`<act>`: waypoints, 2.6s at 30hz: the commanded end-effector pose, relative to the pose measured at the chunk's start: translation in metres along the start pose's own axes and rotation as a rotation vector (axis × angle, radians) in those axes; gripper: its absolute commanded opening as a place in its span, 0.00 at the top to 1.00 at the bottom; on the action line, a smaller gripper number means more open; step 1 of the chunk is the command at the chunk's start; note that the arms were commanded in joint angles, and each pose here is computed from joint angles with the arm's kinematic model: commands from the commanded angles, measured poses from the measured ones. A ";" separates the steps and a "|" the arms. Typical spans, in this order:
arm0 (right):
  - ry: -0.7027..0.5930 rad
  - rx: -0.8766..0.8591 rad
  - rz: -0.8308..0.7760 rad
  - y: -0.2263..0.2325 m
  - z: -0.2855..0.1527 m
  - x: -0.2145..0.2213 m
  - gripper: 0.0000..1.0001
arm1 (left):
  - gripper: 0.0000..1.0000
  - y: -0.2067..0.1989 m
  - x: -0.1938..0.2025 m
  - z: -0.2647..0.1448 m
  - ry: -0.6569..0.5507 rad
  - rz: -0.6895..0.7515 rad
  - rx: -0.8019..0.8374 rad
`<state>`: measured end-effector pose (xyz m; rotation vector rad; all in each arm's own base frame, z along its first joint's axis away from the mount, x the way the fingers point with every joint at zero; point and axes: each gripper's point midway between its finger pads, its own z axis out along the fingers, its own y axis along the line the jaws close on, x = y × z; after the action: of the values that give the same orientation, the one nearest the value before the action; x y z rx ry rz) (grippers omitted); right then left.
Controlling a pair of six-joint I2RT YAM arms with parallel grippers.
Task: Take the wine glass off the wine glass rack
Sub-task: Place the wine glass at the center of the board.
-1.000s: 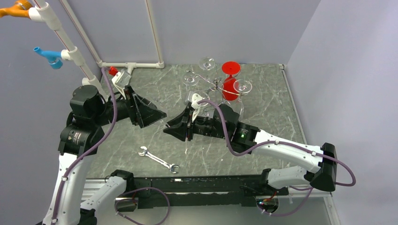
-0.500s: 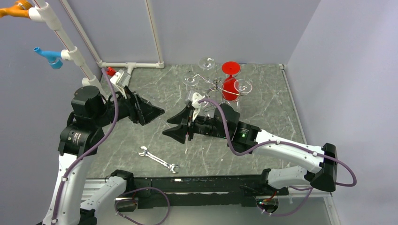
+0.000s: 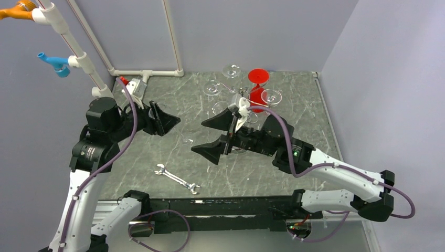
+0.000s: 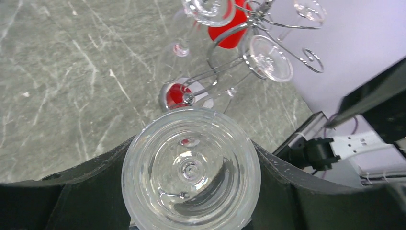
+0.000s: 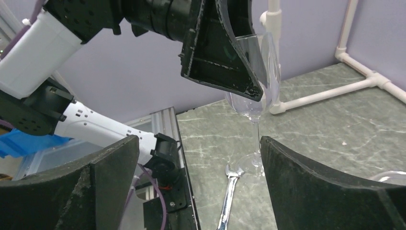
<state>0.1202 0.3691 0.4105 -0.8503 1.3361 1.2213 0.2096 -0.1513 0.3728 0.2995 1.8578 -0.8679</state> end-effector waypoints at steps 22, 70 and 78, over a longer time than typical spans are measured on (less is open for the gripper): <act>-0.057 0.254 -0.020 -0.036 -0.053 -0.007 0.00 | 1.00 0.117 -0.037 0.027 -0.282 0.183 -0.472; -0.037 0.334 0.015 -0.052 -0.056 0.011 0.00 | 1.00 0.291 -0.021 0.164 -0.197 0.097 -0.787; -0.020 0.341 0.009 -0.055 -0.049 0.017 0.00 | 1.00 0.310 -0.002 0.175 -0.134 0.044 -0.764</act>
<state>0.1550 0.3115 0.3568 -0.6236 1.5402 0.9584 0.4893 -0.0409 0.1778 -0.1958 1.9604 -0.0211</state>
